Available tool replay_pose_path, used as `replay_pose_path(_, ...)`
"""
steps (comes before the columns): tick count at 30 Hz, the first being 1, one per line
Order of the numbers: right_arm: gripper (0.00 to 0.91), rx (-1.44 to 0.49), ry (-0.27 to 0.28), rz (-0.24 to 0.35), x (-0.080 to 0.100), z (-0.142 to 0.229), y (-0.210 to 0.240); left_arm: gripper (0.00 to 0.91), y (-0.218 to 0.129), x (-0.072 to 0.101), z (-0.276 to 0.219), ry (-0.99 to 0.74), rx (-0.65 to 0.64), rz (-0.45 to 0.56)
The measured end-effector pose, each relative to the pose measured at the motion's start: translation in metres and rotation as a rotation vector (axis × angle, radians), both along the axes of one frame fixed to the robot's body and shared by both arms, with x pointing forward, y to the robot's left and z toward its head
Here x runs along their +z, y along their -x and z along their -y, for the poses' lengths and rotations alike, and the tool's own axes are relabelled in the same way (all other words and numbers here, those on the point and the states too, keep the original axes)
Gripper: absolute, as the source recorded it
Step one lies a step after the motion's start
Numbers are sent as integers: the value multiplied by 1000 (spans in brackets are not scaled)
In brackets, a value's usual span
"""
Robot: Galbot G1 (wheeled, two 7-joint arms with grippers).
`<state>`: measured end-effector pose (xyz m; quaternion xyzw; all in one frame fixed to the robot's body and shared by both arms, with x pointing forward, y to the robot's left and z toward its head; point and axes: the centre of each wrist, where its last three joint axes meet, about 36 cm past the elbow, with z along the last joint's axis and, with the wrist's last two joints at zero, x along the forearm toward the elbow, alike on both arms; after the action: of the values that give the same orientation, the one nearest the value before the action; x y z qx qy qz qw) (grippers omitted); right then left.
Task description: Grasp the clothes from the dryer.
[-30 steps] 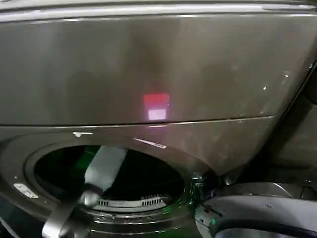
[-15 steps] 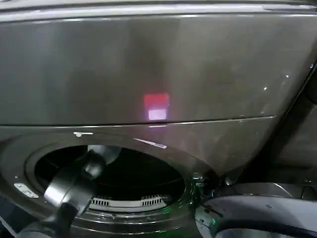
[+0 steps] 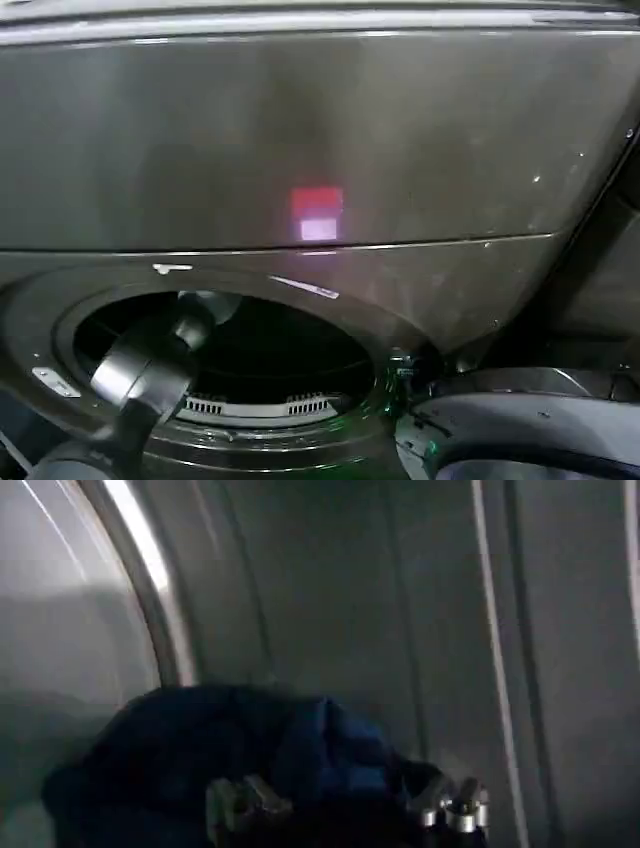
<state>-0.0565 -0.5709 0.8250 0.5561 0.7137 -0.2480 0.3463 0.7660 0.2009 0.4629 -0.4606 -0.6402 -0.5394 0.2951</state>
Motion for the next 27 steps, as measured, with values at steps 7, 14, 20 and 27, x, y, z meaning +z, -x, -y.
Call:
replay_pose_path(7, 907, 4, -2, -2, -1, 1, -3, 0, 3, 4, 0, 106, 18, 49)
replay_pose_path(14, 907, 4, -5, -2, -5, 4, -6, 0, 13, 0, -9, 292, 80, 158)
replay_pose_path(20, 907, -7, -12, -7, -5, 5, -8, 0, 36, -15, -8, 531, 190, 321)
replay_pose_path(27, 907, -31, -25, -15, -9, 6, -10, 0, 73, -26, 6, 773, 342, 554)
